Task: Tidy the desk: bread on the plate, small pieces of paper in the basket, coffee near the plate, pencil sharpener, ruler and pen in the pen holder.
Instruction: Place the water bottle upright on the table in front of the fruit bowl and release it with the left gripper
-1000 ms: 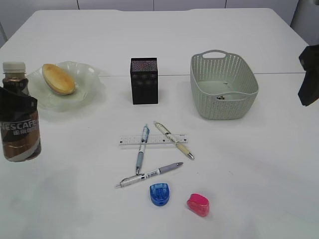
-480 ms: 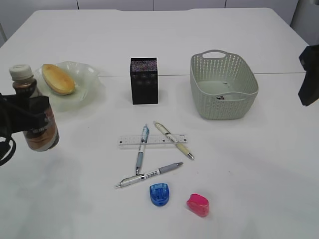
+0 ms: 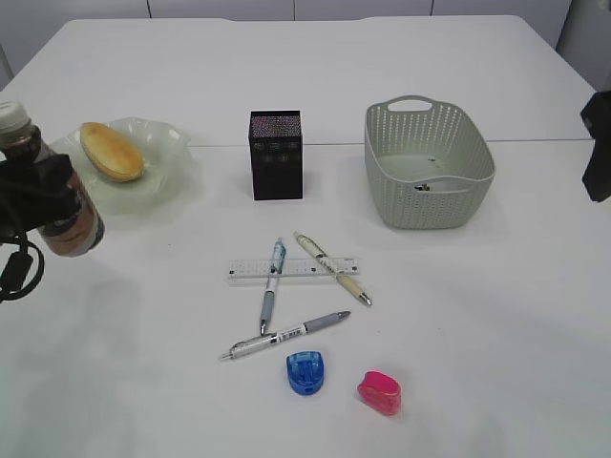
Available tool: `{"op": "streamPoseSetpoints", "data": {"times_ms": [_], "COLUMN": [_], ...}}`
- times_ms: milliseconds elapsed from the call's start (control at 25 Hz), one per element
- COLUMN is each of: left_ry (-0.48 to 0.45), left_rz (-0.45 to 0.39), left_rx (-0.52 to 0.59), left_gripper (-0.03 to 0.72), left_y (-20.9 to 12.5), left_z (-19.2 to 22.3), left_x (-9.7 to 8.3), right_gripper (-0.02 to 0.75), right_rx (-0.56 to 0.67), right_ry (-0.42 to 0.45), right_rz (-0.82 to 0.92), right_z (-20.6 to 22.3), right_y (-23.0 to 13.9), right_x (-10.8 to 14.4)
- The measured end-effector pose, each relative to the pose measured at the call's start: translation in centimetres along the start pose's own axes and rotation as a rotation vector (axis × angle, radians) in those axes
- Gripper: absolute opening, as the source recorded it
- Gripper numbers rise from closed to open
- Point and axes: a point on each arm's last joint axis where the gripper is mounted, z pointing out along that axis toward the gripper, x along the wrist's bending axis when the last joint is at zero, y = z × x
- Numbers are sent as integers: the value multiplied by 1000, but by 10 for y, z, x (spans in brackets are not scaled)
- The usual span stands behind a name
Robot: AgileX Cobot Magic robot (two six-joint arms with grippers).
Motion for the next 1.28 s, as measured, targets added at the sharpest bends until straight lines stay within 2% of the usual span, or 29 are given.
{"op": "streamPoseSetpoints", "data": {"times_ms": [80, 240, 400, 560, 1080, 1280], "left_ry": [30, 51, 39, 26, 24, 24], "left_rz": [-10, 0, 68, 120, 131, 133], "left_rx": [-18, 52, 95, 103, 111, 109], "left_gripper": [272, 272, 272, 272, 277, 324], "left_y": [-6, -30, -44, -50, -61, -62], "left_z": [3, 10, 20, 29, 46, 46], "left_x": [3, 7, 6, 5, 4, 5], "right_gripper": [494, 494, 494, 494, 493, 493], "right_rx": [0, -1, -1, -2, -2, -2], "right_ry": [-4, -4, -6, -13, -16, -20], "right_rz": [-1, -1, -2, -4, -6, -7], "right_z": [0, 0, 0, 0, 0, 0], "right_y": [0, 0, 0, 0, 0, 0], "right_x": [0, 0, -1, -1, -1, -2]}}
